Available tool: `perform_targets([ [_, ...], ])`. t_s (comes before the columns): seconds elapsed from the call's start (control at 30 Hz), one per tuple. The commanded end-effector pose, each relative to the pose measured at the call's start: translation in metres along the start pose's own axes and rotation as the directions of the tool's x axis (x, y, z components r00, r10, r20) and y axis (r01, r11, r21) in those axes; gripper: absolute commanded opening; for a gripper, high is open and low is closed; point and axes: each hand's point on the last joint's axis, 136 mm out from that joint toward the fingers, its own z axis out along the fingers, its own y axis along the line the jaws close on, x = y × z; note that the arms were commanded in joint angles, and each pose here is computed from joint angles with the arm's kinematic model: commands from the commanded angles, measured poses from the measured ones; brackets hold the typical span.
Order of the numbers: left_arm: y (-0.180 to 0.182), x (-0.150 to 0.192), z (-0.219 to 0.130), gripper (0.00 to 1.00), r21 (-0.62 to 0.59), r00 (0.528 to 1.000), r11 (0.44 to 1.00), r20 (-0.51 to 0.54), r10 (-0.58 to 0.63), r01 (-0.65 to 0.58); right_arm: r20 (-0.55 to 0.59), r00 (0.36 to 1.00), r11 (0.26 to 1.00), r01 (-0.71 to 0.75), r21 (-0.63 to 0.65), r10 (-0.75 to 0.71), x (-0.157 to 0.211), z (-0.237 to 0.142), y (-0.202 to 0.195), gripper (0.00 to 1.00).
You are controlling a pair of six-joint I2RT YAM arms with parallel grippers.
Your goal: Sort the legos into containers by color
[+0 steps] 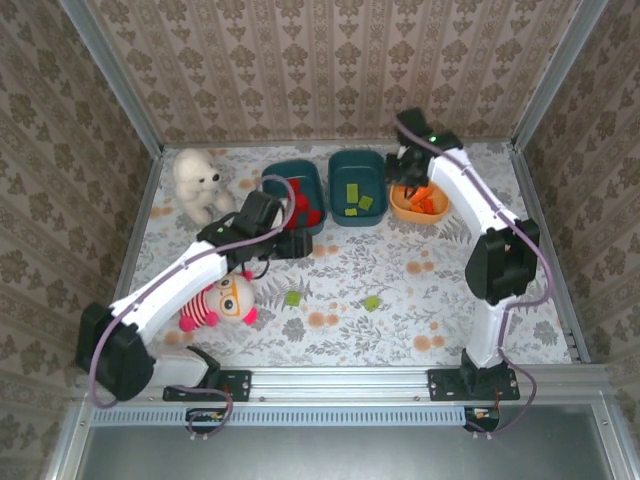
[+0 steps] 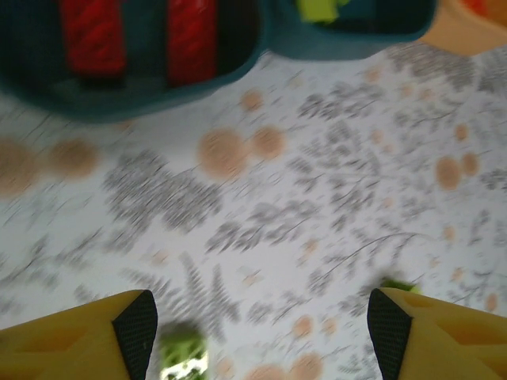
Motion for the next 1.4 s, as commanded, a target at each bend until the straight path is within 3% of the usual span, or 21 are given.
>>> perform_targets([
  [0.0, -0.032, -0.028, 0.009, 0.73, 0.093, 0.997, 0.993, 0.042, 0.063, -0.067, -0.032, 0.989, 0.989, -0.146, 0.021, 0.147, -0.024, 0.045, -0.021, 0.13],
  [0.2, -0.048, -0.05, 0.035, 0.73, 0.122, 0.997, 0.99, 0.028, 0.066, -0.069, 0.01, 0.961, 0.96, -0.277, 0.036, 0.277, -0.075, 0.105, -0.061, 0.15],
  [0.53, -0.052, -0.048, 0.06, 0.73, 0.107, 0.997, 0.992, -0.021, 0.07, -0.068, -0.008, 0.942, 0.942, -0.336, 0.016, 0.336, -0.079, 0.171, -0.096, 0.24],
  [0.6, -0.052, -0.044, 0.063, 0.73, 0.098, 0.997, 0.993, -0.035, 0.073, -0.069, -0.008, 0.942, 0.942, -0.336, 0.013, 0.336, -0.079, 0.173, -0.096, 0.27],
  [0.73, -0.05, -0.037, 0.067, 0.73, 0.081, 0.996, 0.995, -0.056, 0.068, -0.064, -0.014, 0.942, 0.942, -0.336, 0.013, 0.336, -0.078, 0.174, -0.097, 0.44],
  [0.93, -0.046, -0.036, 0.064, 0.73, 0.047, 0.997, 0.998, -0.051, 0.05, -0.047, 0.028, 0.95, 0.951, -0.31, -0.011, 0.31, -0.093, 0.149, -0.091, 0.57],
  [1.17, -0.028, -0.027, 0.049, 0.74, -0.027, 0.999, 1.0, -0.04, -0.001, 0.0, 0.185, 0.952, 0.969, -0.237, -0.064, 0.245, -0.133, 0.075, -0.068, 0.59],
  [1.37, 0.0, -0.005, 0.028, 0.74, -0.13, 0.996, 0.989, -0.045, -0.075, 0.069, 0.293, 0.943, 0.986, -0.133, -0.104, 0.158, -0.136, 0.013, -0.026, 0.59],
])
